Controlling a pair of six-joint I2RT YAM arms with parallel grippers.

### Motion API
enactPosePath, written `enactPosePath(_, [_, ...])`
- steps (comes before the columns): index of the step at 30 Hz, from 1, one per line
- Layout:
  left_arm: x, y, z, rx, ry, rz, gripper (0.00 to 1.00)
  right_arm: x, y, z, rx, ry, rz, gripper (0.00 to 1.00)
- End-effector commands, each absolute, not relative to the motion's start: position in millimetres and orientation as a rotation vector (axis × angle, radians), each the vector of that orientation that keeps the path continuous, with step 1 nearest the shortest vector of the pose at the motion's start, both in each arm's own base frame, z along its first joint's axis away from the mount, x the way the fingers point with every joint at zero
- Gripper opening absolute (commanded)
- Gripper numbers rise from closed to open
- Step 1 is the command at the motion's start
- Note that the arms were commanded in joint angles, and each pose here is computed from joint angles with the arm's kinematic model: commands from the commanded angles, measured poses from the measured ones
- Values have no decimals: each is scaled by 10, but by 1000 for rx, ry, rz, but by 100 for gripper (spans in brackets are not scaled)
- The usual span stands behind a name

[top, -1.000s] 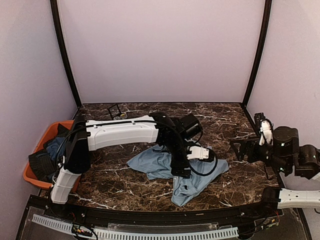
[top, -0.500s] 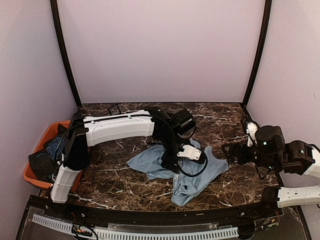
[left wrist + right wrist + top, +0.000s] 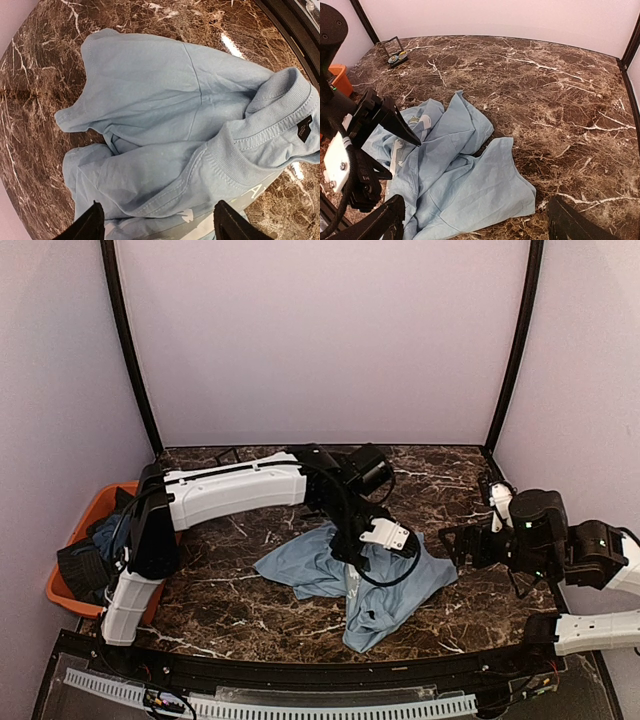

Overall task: Pin the brooch onto the clothing
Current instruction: Pick up the crumped clothing from the center of the board.

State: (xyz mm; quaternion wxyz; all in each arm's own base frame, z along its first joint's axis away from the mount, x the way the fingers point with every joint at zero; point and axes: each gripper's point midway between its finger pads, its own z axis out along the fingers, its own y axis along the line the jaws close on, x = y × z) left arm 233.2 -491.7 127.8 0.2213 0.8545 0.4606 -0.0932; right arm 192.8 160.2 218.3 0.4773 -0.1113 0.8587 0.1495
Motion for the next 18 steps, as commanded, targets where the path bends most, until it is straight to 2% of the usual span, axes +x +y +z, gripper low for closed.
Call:
enactPosePath(1, [2294,-4907,1120,2426,1245,-229,73,1933,1602,2277,-251,2061,403,96])
enactPosePath(7, [2328,-4875,950,2460,1256,-163,59,1931,1599,2248,-252,2061,402,95])
enactPosePath(14, [2332,-4849,797,2506,1245,-117,49,1927,1612,2195,-258,2071,403,95])
enactPosePath(16, [2325,-4843,786,2510,1248,-116,41,1926,1605,2185,-252,2072,404,95])
enactPosePath(17, [2324,-4845,788,2508,1250,-116,25,1925,1606,2179,-252,2072,404,95])
enactPosePath(18, [2339,-4859,796,2498,1253,-108,13,1926,1606,2176,-252,2072,404,95])
